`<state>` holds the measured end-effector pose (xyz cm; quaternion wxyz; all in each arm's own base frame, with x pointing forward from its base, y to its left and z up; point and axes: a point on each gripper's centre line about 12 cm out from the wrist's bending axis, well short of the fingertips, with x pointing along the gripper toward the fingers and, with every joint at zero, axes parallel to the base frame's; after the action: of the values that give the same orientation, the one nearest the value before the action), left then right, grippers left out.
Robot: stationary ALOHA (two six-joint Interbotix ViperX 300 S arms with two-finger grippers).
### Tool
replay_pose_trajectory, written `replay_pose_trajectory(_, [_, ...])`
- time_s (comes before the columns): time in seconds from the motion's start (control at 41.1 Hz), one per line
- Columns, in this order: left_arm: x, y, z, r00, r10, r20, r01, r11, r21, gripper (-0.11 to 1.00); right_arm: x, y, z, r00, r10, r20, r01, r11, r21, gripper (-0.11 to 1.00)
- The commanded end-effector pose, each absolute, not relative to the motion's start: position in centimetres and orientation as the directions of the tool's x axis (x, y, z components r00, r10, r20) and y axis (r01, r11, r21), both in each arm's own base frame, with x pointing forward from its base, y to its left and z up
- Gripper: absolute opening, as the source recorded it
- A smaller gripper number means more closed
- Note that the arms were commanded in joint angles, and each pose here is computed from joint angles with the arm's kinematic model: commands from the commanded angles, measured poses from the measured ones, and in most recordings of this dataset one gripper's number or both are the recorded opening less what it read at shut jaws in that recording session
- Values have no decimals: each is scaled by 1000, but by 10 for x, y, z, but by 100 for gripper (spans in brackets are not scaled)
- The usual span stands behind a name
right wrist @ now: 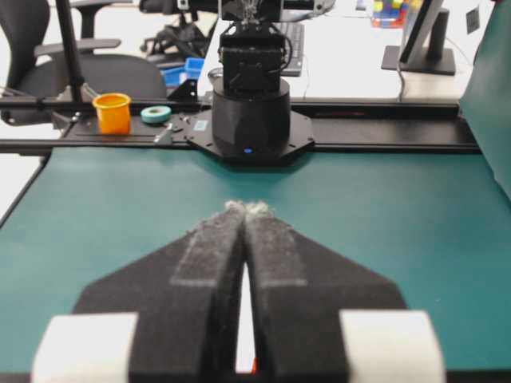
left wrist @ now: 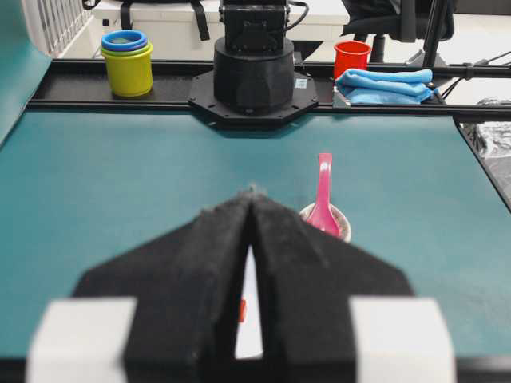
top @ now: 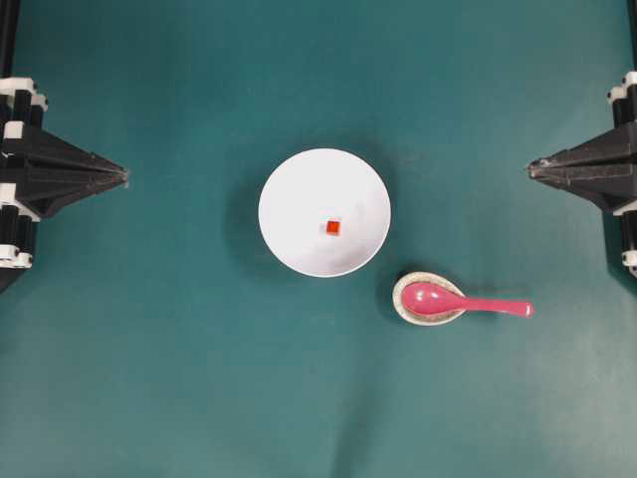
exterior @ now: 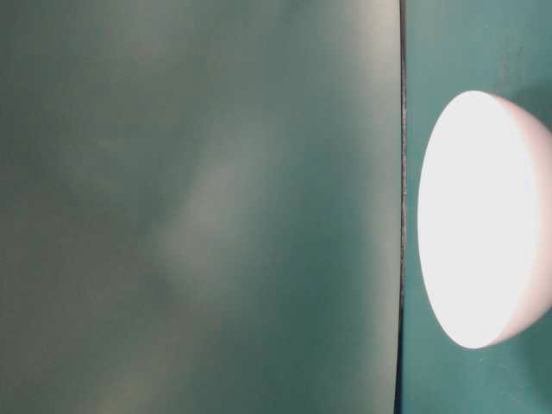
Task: Grip the spoon and scoop the red block from the bowl with right arm.
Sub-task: 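Move the right gripper toward the pink spoon handle, then lower the right gripper over the spoon handle and close on it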
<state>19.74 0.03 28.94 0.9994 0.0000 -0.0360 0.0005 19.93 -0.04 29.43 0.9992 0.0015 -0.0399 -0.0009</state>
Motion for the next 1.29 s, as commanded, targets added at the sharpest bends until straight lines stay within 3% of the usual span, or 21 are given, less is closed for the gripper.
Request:
replay_pose_trajectory(0.0, [199,0,306,994,-2,109,0,1000,18,0,201,2,303,995,10,103,-11,1000,11,0])
replay_pose_trajectory(0.486, [200,0,309,998,-1,64,1,1000,0,0,198,5,309,998,24,51,-26,999,37,2])
replay_pose_trajectory(0.535, [200,0,309,998,-1,61,1,1000,0,0,198,5,307,999,23,38,-25,999,44,9])
replay_pose_trajectory(0.68, [200,0,309,998,-1,58,1,1000,0,0,199,5,299,1000,25,-8,-24,996,82,42])
replay_pose_trajectory(0.729, [200,0,309,998,-1,58,1,1000,0,0,200,6,296,999,28,-25,-26,995,93,47])
replay_pose_trajectory(1.021, [200,0,308,999,-1,54,1,1000,-2,0,213,28,232,969,114,-221,-73,979,188,46])
replay_pose_trajectory(1.264, [200,0,306,999,-1,35,1,1000,-3,0,213,45,172,951,121,-285,-28,951,308,46])
